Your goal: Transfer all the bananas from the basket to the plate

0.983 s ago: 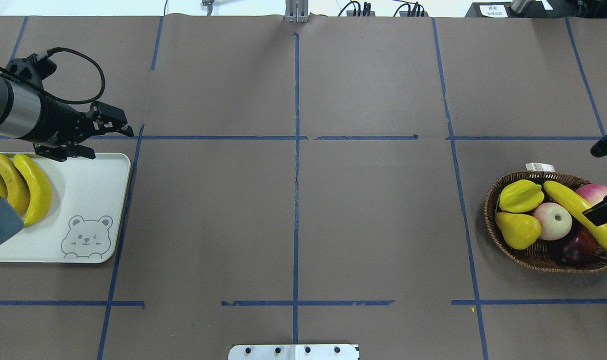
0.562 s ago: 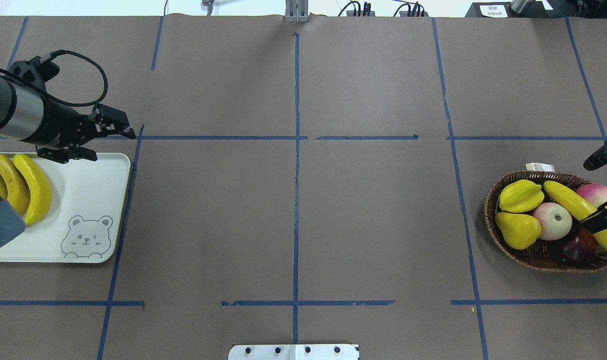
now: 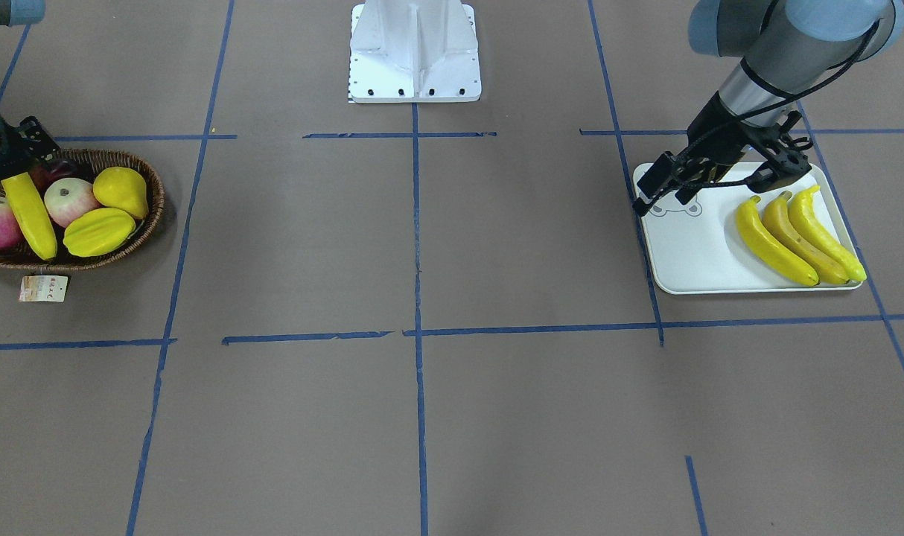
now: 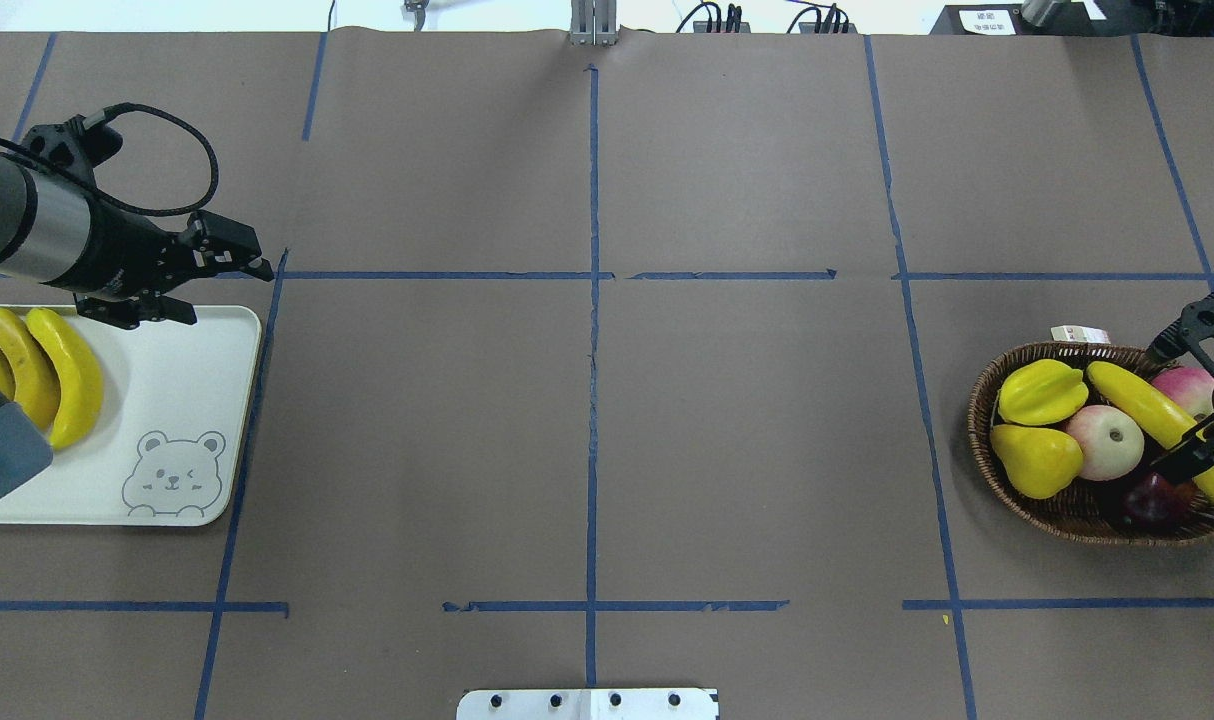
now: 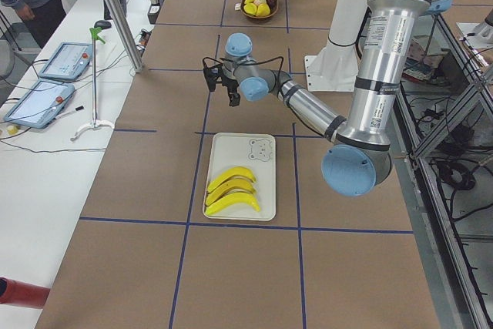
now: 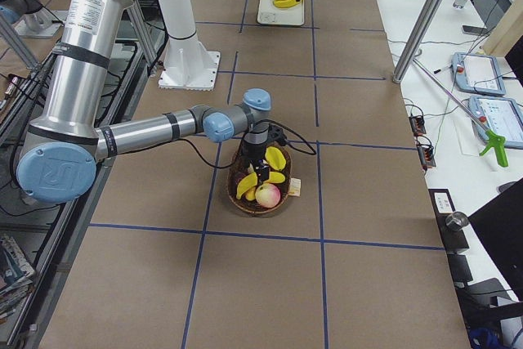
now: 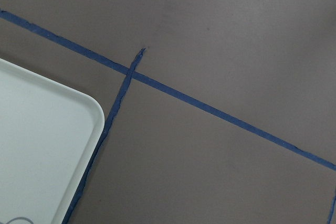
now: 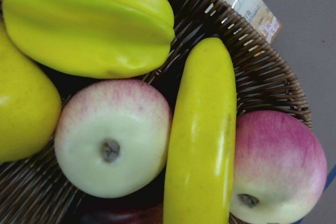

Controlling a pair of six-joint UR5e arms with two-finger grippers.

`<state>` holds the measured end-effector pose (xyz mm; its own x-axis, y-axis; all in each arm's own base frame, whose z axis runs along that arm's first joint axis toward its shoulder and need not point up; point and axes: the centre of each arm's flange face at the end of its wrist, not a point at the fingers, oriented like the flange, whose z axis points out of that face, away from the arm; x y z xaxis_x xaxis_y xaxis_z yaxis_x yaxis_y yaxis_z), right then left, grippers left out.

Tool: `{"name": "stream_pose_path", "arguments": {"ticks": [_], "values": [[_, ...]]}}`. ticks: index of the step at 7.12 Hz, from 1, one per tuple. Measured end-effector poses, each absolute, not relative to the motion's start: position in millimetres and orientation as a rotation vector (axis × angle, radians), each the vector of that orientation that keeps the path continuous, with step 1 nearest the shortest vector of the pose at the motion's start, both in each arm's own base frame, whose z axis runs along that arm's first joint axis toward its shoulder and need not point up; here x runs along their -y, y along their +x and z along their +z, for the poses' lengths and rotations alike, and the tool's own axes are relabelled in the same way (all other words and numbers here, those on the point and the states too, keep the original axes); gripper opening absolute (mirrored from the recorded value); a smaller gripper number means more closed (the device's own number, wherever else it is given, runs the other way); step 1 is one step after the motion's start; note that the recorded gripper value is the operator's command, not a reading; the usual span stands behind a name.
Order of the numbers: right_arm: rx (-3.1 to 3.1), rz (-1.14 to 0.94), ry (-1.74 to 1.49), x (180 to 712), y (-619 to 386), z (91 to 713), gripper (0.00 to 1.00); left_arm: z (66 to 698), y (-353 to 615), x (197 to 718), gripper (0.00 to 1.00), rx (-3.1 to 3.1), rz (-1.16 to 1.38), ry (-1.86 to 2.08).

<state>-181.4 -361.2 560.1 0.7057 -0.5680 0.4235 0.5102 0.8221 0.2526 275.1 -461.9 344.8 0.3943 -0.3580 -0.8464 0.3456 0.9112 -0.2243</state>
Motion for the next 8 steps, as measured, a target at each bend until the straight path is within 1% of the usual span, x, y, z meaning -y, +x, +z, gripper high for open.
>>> {"name": "stream_pose_path", "arguments": {"ticks": [2, 3, 4, 8], "values": [[0.498, -0.609, 0.104, 359.5, -185.3, 568.3, 0.82, 345.0, 275.2, 461.9, 1.0, -1.076, -0.447, -0.014], [0.49, -0.612, 0.1, 358.8, -186.1, 570.6, 0.77, 345.3, 275.3, 462.0, 1.0, -1.076, -0.447, -0.014], [0.48, -0.613, 0.098, 358.0, -186.2, 572.5, 0.66, 345.4, 275.4, 462.1, 1.0, -1.076, -0.447, -0.014], [0.441, -0.623, 0.096, 356.2, -188.0, 579.7, 0.34, 345.5, 276.0, 461.8, 1.0, -1.075, -0.446, -0.015]]}}
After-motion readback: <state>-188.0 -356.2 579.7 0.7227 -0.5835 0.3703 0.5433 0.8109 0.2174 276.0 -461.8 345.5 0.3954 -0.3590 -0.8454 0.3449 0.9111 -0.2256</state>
